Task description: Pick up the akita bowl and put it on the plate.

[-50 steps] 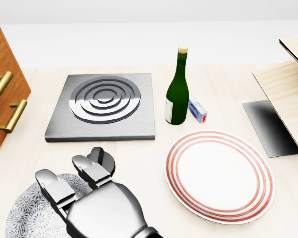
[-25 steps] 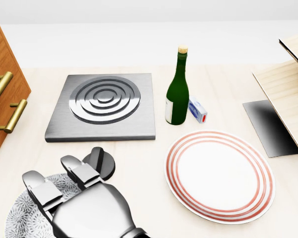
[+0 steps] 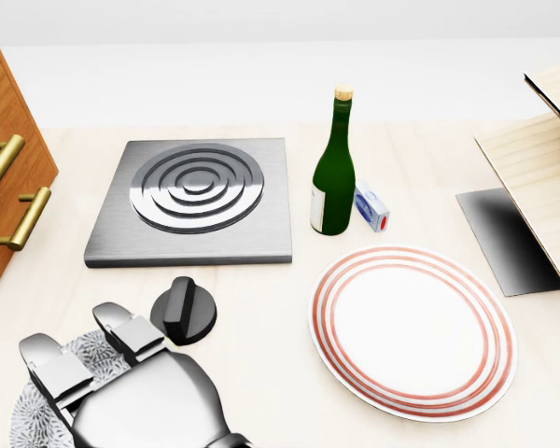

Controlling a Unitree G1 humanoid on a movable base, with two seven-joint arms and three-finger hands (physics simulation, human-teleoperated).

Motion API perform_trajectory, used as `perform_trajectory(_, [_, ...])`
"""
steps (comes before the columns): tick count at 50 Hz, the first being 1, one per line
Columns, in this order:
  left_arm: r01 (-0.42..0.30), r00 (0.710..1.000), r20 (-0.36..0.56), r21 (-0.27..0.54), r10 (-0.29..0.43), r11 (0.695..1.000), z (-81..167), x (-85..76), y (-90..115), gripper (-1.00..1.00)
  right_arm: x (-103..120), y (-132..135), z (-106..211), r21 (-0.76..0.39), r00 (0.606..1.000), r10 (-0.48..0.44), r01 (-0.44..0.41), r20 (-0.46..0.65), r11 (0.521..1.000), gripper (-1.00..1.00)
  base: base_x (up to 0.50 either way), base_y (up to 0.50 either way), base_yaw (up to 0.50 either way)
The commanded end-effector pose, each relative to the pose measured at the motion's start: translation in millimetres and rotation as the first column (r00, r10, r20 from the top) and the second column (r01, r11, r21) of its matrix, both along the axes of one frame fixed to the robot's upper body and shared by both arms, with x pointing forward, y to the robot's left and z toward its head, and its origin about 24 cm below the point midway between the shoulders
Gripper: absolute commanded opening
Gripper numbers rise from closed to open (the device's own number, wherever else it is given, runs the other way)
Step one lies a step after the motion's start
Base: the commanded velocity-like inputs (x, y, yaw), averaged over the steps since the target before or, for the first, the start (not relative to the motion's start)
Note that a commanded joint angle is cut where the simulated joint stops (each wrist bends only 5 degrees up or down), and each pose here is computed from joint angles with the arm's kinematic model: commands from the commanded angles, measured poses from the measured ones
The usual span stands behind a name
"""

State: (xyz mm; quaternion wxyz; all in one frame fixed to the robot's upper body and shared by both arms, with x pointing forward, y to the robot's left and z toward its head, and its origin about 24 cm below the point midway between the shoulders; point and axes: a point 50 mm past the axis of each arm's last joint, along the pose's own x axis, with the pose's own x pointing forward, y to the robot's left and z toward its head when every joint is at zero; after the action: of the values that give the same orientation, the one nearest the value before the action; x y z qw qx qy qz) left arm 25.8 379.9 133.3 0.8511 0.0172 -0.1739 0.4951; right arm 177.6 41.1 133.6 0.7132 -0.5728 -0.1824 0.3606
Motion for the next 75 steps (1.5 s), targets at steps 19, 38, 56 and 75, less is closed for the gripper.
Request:
perform_trajectory(19, [0.003,1.000,0.000,0.001,-0.003,1.000,0,0.2,0,1.00,0,6,-15,-0.045,0.999,0.018,-0.021,-0.050,0.999,1.00,0.00,0.00,0.00])
perform_trajectory(38, [0.001,1.000,0.001,0.000,-0.001,1.000,0,0.0,0,1.00,5,1,-24,-0.063,0.996,0.001,-0.006,-0.086,0.998,1.00,0.00,0.00,0.00])
perform_trajectory(56, [0.000,1.000,0.001,0.000,0.000,1.000,0,0.0,0,1.00,10,0,-29,-0.076,0.994,-0.001,-0.007,-0.106,0.997,1.00,0.00,0.00,0.00])
perform_trajectory(75, [0.010,1.000,-0.007,0.006,-0.009,1.000,0,0.6,0,1.00,13,6,-39,-0.111,0.991,0.010,-0.025,-0.136,0.993,1.00,0.00,0.00,0.00])
